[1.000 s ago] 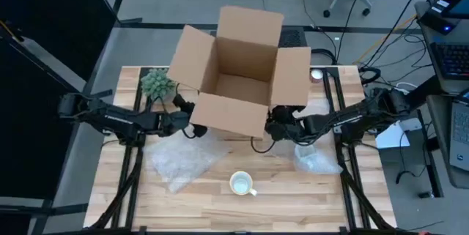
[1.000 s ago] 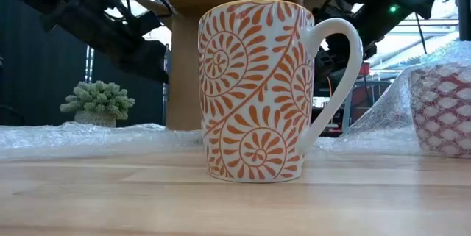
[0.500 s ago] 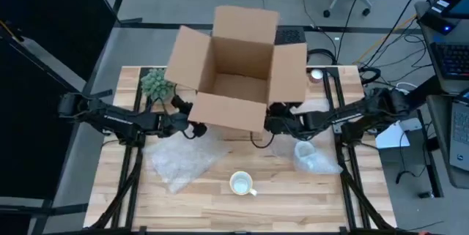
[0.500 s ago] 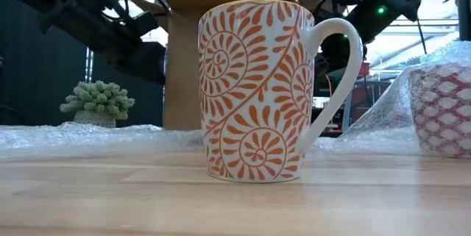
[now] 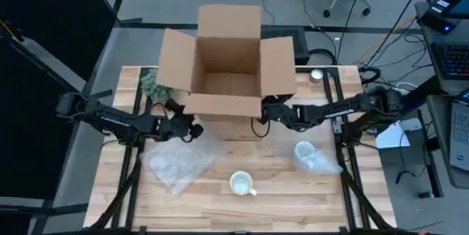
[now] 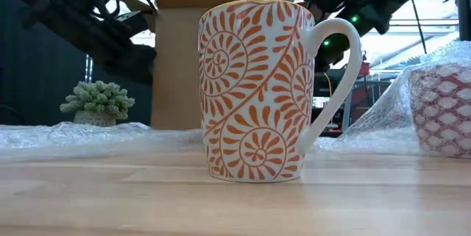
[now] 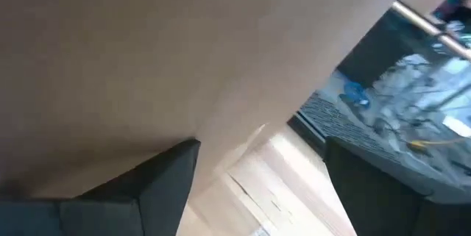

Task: Wrap mug
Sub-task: Wrap the red mug with bubble wrap

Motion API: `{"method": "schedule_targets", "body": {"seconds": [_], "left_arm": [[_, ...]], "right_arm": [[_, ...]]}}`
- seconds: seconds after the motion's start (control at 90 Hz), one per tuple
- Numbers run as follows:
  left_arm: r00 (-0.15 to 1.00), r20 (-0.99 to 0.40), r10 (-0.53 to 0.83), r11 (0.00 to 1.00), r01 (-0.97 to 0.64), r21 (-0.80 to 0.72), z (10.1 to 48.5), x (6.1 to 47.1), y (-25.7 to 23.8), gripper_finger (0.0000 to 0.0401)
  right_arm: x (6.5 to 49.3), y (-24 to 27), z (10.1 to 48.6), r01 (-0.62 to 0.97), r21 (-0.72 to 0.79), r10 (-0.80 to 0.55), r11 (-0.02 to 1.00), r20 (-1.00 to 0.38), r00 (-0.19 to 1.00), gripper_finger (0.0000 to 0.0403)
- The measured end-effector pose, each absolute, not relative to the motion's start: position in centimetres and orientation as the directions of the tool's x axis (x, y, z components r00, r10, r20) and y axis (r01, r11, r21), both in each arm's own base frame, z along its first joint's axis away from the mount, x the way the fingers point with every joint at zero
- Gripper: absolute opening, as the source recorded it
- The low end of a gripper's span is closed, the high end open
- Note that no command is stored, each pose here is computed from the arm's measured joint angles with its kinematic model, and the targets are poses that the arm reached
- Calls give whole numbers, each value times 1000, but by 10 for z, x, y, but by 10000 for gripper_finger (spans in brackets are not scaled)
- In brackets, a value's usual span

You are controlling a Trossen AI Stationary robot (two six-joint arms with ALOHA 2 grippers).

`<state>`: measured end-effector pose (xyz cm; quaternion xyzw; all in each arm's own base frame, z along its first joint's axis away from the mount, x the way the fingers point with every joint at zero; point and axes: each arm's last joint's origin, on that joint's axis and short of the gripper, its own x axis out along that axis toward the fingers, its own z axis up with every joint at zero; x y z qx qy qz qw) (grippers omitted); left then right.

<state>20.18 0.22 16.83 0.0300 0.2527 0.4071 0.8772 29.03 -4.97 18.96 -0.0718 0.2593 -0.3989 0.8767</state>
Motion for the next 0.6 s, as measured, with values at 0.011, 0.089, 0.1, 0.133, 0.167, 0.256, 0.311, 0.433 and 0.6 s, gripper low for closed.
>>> {"method": "schedule_targets", "body": {"seconds": [0.011, 0.089, 0.1, 0.133, 0.167, 0.256, 0.311, 0.433, 0.6], "left_arm": [[541, -417, 730, 666, -700, 259, 169, 202, 2, 0], [547, -403, 734, 666, -697, 268, 172, 200, 1, 0], [549, -401, 733, 667, -696, 266, 172, 200, 0, 0], [559, -396, 729, 672, -694, 257, 175, 199, -1, 0], [571, -388, 724, 678, -694, 244, 178, 198, -2, 0], [613, -358, 705, 698, -691, 191, 191, 196, -7, 0], [644, -333, 688, 713, -685, 149, 200, 194, -10, 0], [697, -292, 655, 744, -664, 82, 216, 188, -15, 0], [717, -286, 636, 760, -646, 70, 221, 181, -18, 0]], "right_arm": [[290, -51, 190, 660, -332, -735, 674, -397, 550, 287], [289, -56, 192, 646, -350, -732, 678, -398, 553, 288], [288, -56, 193, 645, -353, -732, 678, -399, 552, 288], [286, -55, 196, 638, -361, -730, 680, -404, 551, 288], [282, -54, 200, 626, -364, -722, 689, -415, 554, 288], [270, -47, 216, 624, -333, -704, 707, -419, 574, 288], [260, -41, 228, 623, -299, -685, 723, -424, 592, 288], [227, -36, 252, 653, -207, -663, 728, -451, 597, 288], [210, -39, 262, 635, -97, -593, 766, -488, 641, 288]]}}
